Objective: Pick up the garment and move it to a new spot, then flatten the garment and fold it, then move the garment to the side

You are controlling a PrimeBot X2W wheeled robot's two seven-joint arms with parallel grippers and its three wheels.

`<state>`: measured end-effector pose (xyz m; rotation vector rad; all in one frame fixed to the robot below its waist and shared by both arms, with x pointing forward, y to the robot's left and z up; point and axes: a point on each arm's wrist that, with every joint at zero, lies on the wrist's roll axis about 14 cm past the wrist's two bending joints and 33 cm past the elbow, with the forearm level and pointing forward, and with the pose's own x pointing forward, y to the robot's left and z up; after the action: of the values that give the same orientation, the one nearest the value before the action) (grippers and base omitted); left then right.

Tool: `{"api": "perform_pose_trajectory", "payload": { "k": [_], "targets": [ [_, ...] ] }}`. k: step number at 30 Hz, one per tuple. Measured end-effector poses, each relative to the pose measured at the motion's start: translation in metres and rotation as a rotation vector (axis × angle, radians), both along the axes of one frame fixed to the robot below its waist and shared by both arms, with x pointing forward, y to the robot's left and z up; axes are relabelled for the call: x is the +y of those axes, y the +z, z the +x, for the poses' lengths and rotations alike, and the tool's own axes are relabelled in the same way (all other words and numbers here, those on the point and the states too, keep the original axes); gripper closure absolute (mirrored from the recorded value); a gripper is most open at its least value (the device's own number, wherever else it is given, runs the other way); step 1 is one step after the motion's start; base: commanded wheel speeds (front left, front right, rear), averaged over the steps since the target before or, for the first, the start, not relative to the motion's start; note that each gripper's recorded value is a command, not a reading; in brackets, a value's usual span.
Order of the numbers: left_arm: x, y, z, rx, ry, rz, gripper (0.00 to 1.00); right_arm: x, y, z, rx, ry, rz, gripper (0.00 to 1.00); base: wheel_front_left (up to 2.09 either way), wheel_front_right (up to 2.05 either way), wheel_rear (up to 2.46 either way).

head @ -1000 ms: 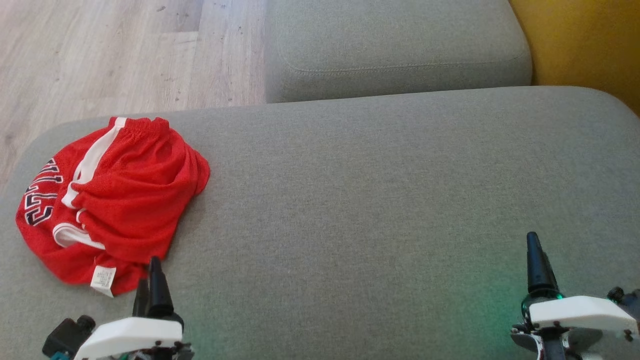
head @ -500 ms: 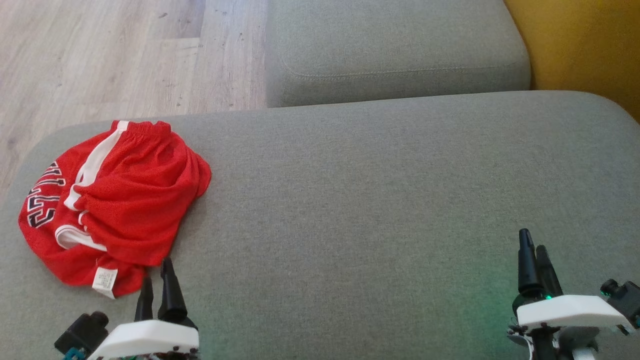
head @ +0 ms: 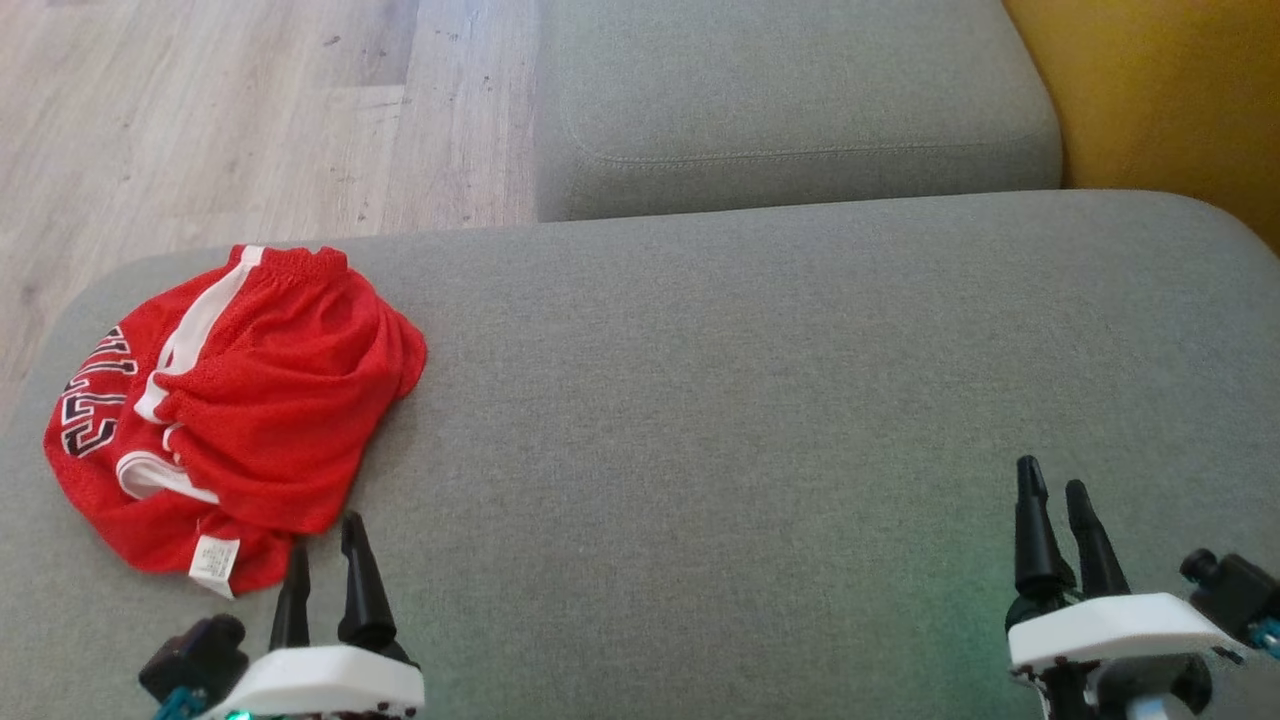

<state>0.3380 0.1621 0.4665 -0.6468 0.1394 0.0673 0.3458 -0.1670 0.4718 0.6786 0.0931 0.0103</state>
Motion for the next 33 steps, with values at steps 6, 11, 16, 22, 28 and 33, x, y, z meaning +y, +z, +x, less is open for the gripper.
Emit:
{"api": "perform_pose_trajectory", "payload": {
  "k": [6, 11, 16, 22, 28, 33],
  "targets": [
    [-0.003, 0.002, -0.002, -0.016, -0.014, 0.093, 0.00, 0.007, 0.008, 0.001, -0.037, 0.031, -0.094, 0.00, 0.00, 0.00, 0.00],
    [-0.005, 0.007, -0.002, -0.041, -0.023, 0.164, 0.00, 0.010, 0.014, 0.002, -0.065, 0.044, -0.159, 0.00, 0.00, 0.00, 0.00],
    [-0.009, 0.012, -0.003, -0.063, -0.041, 0.232, 0.00, 0.015, 0.016, 0.002, -0.082, 0.065, -0.229, 0.00, 0.00, 0.00, 0.00],
    [-0.011, 0.017, -0.004, -0.091, -0.045, 0.314, 0.00, 0.020, 0.017, 0.001, -0.102, 0.091, -0.311, 0.00, 0.00, 0.00, 0.00],
    [-0.012, 0.022, -0.005, -0.119, -0.049, 0.395, 0.00, 0.025, 0.016, -0.002, -0.118, 0.114, -0.387, 0.00, 0.00, 0.00, 0.00],
    [-0.015, 0.017, -0.008, -0.119, -0.066, 0.431, 0.00, 0.029, 0.018, -0.004, -0.137, 0.131, -0.447, 0.00, 0.00, 0.00, 0.00]
  ]
}}
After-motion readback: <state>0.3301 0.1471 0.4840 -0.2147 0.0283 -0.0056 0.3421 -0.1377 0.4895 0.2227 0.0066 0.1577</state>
